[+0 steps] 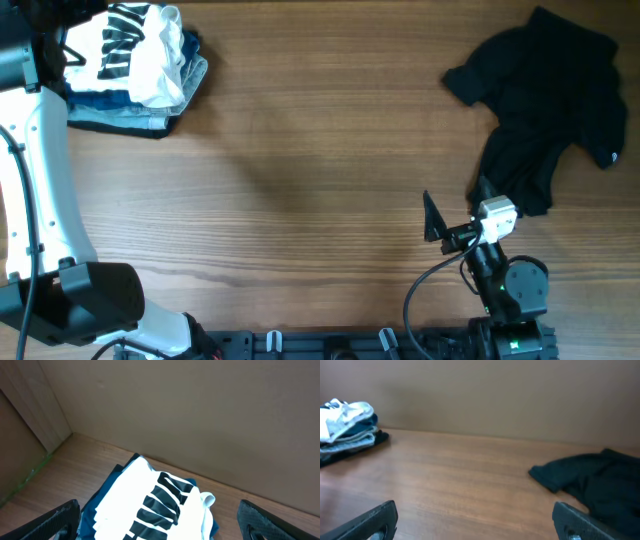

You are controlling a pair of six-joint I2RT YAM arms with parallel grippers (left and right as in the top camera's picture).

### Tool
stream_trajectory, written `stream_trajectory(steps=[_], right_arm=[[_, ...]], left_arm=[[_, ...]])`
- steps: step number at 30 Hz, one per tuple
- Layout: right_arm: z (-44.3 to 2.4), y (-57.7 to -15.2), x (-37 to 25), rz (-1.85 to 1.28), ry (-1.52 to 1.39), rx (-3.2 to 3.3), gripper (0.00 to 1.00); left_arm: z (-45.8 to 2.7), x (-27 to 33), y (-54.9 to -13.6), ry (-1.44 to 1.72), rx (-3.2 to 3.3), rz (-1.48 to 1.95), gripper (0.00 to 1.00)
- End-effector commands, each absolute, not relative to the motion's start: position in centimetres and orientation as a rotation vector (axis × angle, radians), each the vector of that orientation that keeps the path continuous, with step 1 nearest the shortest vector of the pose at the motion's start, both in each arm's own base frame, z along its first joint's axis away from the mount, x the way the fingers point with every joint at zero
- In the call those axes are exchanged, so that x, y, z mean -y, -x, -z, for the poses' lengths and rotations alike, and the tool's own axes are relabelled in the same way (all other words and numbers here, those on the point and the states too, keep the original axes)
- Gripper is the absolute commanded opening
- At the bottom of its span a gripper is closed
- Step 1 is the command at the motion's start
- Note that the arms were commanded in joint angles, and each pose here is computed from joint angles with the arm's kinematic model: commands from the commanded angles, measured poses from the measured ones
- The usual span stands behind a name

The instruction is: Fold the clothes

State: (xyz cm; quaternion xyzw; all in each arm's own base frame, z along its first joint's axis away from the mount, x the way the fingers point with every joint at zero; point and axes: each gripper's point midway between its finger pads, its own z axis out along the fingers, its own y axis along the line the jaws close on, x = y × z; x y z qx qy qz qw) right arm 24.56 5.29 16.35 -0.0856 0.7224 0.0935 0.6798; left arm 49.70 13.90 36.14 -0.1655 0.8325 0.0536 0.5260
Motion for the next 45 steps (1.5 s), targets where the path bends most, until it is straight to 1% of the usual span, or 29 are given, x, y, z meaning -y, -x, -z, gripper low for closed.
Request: stream_trajectory(steps=[1,31,36,37,40,45], right_arm=[[-17.6,-24.2,-4.8,-0.2,0.16,-1.563,1.0],[-17.5,-24.2,-4.8,-0.201,0.159,-1.565,1.0],[-17.5,-24.2,-4.8,-0.201,0.159,-1.566,1.0],[-17.5,-24.2,-4.8,-0.201,0.159,-1.566,1.0],[-17.5,-24.2,-4.8,-0.201,0.159,-1.567,1.0],[-17.5,-24.2,-4.8,-0.201,0.16,-1.567,1.0]], left_arm=[[-35.8,-14.2,-49.7,0.393,-1.998,-0.144,1.0],[-36.0,-14.1,-49.4,0.394,-2.001,-0.144,1.0],[-37.8,-11.9,-45.6,0.373,-2.04,-0.128,1.0],[-39.3,-11.1,-43.9,0.366,-2.028,-0.137,1.0],[-41.3,-10.5,-40.2,0.387,-2.014,-0.201,1.0],[-43.4,-8.3,-35.9,0.451,-1.882,-0.097,1.0]])
